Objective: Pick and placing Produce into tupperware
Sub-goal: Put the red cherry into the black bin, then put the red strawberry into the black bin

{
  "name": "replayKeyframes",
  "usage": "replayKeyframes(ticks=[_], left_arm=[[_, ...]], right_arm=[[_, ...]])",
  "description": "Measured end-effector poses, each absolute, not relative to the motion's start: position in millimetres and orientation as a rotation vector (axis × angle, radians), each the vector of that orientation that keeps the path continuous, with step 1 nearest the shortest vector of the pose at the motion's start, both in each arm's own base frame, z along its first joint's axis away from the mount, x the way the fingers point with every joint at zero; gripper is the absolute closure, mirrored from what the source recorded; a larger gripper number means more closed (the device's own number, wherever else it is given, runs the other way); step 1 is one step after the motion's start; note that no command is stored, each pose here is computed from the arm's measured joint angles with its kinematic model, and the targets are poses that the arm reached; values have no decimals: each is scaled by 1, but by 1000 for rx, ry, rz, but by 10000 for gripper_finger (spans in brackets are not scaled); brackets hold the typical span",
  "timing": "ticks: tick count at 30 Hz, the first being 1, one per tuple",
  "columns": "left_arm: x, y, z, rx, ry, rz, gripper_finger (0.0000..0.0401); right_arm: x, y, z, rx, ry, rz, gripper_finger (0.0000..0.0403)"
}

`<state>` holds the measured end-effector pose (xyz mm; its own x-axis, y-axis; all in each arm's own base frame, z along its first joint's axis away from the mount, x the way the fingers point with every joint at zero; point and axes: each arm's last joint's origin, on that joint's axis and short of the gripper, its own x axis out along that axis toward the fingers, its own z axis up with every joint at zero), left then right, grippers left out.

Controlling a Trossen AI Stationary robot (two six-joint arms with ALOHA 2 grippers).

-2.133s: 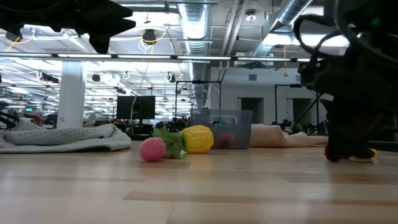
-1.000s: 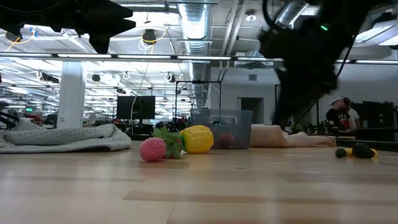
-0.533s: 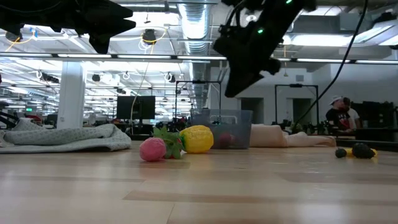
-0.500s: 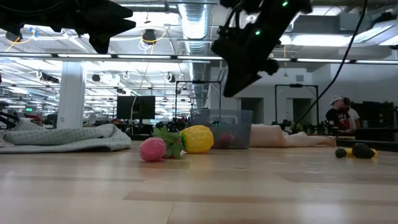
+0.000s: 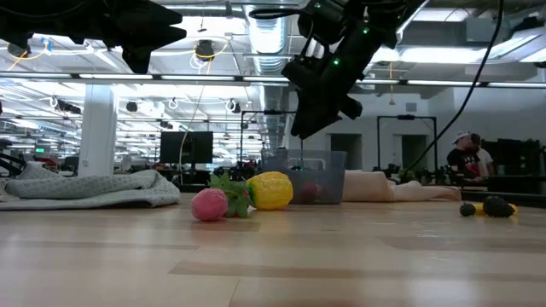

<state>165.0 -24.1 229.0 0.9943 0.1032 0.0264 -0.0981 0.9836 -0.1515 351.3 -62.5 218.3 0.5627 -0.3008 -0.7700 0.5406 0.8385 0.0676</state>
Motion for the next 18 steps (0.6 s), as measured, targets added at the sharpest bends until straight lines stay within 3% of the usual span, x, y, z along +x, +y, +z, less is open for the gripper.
replayKeyframes(ticks=[8, 18], left_arm=[[165, -24, 229, -150, -34, 101, 280], [164, -20, 227, -139, -19, 240, 280]], right_arm=[[354, -57, 220, 282, 824, -470, 206], [341, -16, 259, 243, 716, -347, 194]])
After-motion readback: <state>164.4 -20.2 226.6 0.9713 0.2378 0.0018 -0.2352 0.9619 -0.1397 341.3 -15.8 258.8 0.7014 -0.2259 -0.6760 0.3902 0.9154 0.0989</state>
